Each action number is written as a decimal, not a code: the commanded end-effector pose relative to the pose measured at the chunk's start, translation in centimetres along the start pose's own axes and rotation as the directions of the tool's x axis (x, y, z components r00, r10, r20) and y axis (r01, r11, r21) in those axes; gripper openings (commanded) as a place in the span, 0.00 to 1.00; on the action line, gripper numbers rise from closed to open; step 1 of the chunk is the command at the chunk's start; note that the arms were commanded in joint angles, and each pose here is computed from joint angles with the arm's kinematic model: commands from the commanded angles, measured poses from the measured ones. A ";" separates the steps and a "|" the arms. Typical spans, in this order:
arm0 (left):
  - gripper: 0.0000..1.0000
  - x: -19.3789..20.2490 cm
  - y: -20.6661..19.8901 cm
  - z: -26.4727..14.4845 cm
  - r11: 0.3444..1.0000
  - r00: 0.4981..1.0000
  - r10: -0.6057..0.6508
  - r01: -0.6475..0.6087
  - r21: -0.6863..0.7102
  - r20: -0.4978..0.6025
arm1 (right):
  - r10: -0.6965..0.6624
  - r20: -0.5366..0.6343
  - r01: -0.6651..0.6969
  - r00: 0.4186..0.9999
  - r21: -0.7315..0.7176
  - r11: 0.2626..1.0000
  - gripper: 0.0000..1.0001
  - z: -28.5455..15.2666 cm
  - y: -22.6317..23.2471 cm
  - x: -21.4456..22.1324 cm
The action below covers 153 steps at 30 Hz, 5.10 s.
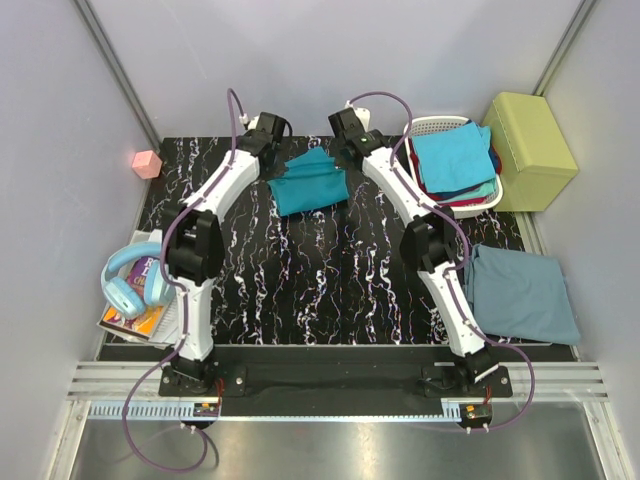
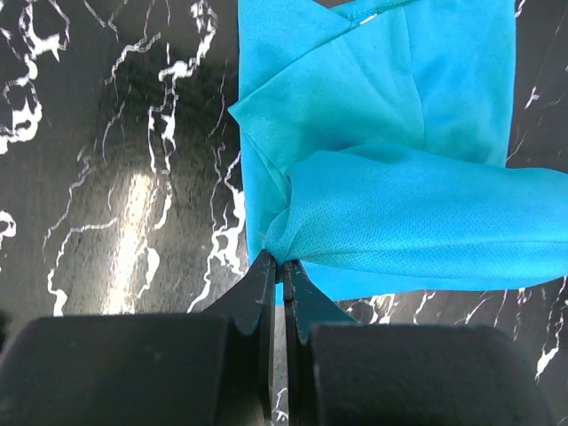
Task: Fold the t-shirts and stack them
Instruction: Fold the long partially folded tshirt into a neat square, then smooth out wrinkles on the folded tshirt
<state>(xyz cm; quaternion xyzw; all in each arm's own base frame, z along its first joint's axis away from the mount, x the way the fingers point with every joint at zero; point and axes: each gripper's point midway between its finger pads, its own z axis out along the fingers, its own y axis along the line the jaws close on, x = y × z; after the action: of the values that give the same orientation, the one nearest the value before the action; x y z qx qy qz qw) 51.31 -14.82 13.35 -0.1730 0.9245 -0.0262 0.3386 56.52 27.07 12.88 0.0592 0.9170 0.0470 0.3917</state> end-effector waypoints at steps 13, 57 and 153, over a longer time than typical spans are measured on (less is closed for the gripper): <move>0.66 -3.9 3.8 0.3 0.993 0.994 -0.055 0.065 -0.103 0.093 | -0.013 0.044 0.011 0.999 0.042 0.999 0.64 1.3 -2.9 -2.2; 0.37 8.8 1.2 6.1 0.999 0.939 0.019 -0.001 0.054 -0.343 | -0.222 -0.017 0.214 0.975 -0.213 0.953 0.53 -20.0 3.6 7.2; 0.24 23.8 -19.5 -4.1 0.796 0.791 0.507 -0.277 0.538 -0.342 | -0.202 0.029 0.203 0.979 -0.037 0.978 0.55 -25.7 -7.3 9.4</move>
<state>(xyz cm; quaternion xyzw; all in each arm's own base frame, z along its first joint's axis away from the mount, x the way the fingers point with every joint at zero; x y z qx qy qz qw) 38.90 -37.26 2.61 0.0987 0.9734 -0.1621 0.1283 30.46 21.20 21.80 -0.0653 0.9201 0.0331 0.3847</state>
